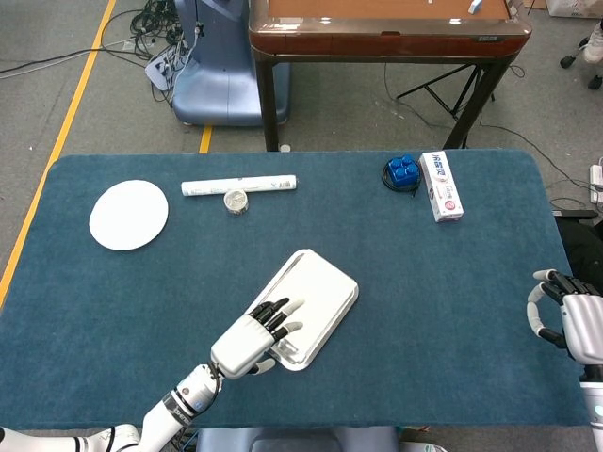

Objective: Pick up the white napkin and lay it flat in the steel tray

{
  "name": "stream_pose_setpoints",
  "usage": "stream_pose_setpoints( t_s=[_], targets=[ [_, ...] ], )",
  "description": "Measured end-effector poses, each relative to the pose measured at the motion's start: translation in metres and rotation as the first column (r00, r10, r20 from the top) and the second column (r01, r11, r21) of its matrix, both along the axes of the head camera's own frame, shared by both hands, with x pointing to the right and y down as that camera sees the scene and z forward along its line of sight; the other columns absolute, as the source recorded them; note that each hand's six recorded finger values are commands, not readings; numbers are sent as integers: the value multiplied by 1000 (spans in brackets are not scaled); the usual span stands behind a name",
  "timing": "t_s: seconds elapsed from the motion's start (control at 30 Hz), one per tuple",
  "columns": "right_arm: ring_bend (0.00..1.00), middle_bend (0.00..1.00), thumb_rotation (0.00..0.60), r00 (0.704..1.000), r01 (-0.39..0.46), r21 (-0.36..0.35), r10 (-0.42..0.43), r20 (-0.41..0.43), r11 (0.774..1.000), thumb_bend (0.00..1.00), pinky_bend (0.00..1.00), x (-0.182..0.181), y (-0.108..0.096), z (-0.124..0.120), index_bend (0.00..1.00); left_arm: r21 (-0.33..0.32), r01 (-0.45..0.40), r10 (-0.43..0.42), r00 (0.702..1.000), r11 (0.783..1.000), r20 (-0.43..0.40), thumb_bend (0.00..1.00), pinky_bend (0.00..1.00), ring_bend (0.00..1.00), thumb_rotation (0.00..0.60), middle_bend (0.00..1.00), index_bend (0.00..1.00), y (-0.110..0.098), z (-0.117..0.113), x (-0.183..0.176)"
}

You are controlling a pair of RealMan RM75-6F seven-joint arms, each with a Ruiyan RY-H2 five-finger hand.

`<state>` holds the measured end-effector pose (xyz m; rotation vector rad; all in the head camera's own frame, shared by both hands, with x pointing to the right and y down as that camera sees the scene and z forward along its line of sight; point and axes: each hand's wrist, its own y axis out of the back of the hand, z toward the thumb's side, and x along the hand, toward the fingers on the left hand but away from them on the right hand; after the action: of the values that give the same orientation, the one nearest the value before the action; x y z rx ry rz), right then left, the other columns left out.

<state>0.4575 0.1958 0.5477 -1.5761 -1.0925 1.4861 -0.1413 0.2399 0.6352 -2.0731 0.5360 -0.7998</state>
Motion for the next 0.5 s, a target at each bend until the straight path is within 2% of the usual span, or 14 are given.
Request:
stream_pose_setpoints(
  t_s=[0.2, 0.3, 0.33, 0.4, 0.43, 0.5],
  targets=[
    [303, 322, 600, 1000, -1, -1, 1, 0, 1000, 383, 354, 0, 0, 0, 593, -6, 15, -15, 1000, 1000, 18, 173, 178, 0, 600, 0, 225, -3, 2, -7],
    [303, 322, 600, 1000, -1, -1, 1, -3, 1000, 383, 355, 0, 0, 0, 593, -3, 20, -20, 999, 1000, 38, 193, 267, 43, 600, 0, 237, -7, 4, -12],
    [303, 322, 600, 1000, -1, -2, 1, -2, 1000, 383, 355, 0, 0, 1, 593, 4, 22, -22, 999, 1000, 47, 213, 375, 139, 600, 15, 237, -9, 4, -15],
    [303, 322, 600, 1000, -2, -1, 2, -3, 1000, 383, 354, 0, 0, 1, 593, 9, 23, -24, 998, 1000, 62, 238, 611, 349, 600, 139, 229, -13, 5, -18],
    [303, 322, 600, 1000, -3, -1, 3, -4, 1000, 383, 354, 0, 0, 1, 593, 6, 20, -20, 997, 1000, 72, 243, 694, 406, 600, 220, 223, -15, 5, -20],
    [303, 322, 600, 1000, -4, -2, 4, -6, 1000, 383, 354, 1, 0, 1, 593, -3, 10, -10, 996, 1000, 91, 251, 870, 569, 600, 471, 206, -17, 7, -22]
  ],
)
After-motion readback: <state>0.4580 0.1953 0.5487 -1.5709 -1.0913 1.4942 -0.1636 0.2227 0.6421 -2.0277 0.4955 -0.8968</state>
